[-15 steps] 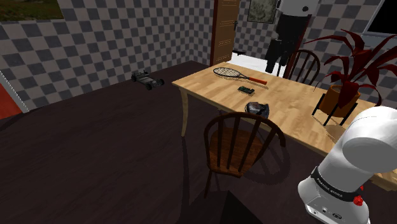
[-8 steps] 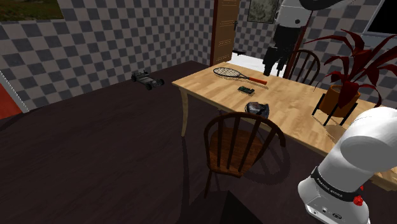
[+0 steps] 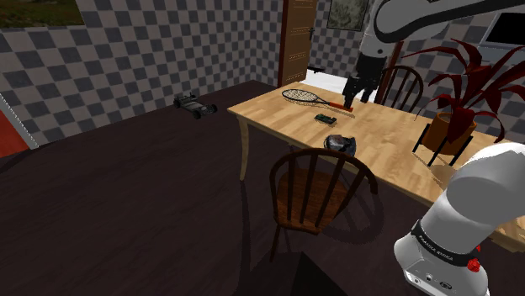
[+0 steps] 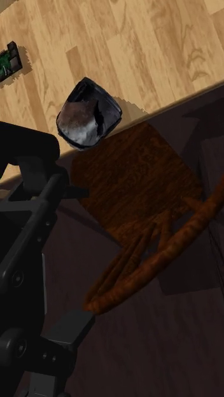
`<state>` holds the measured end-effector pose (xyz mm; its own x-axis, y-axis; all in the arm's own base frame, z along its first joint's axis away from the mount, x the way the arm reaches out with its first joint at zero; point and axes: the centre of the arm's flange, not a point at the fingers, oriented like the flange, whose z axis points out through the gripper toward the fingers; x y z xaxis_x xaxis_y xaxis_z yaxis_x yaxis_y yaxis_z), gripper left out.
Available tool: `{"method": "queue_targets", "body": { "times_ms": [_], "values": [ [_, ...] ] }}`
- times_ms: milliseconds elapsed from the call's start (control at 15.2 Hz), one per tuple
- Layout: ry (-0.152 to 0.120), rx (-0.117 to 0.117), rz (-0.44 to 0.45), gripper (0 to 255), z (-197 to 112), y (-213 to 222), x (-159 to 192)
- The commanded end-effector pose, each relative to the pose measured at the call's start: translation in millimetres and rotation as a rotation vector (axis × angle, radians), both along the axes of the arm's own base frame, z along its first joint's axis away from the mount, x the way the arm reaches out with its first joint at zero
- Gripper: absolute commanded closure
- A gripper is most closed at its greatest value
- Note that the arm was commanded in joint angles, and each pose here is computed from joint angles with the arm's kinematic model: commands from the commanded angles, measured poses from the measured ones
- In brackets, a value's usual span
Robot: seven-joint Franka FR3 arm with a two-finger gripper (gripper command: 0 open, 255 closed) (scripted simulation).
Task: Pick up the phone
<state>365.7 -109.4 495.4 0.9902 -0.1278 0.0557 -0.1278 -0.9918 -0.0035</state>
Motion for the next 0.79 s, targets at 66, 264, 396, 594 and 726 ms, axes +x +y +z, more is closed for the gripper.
{"method": "queue_targets", "body": {
  "times_ms": [66, 264, 396, 594, 726],
  "values": [
    [-0.004, 0.010, -0.029, 0, -21, -32, 12],
    [-0.006, 0.020, -0.059, 0, -44, -64, 23],
    [-0.007, 0.027, -0.078, 0, -60, -85, 31],
    [-0.009, 0.038, -0.107, 0, -83, -116, 41],
    [-0.010, 0.045, -0.126, 0, -99, -137, 47]
  ]
}}
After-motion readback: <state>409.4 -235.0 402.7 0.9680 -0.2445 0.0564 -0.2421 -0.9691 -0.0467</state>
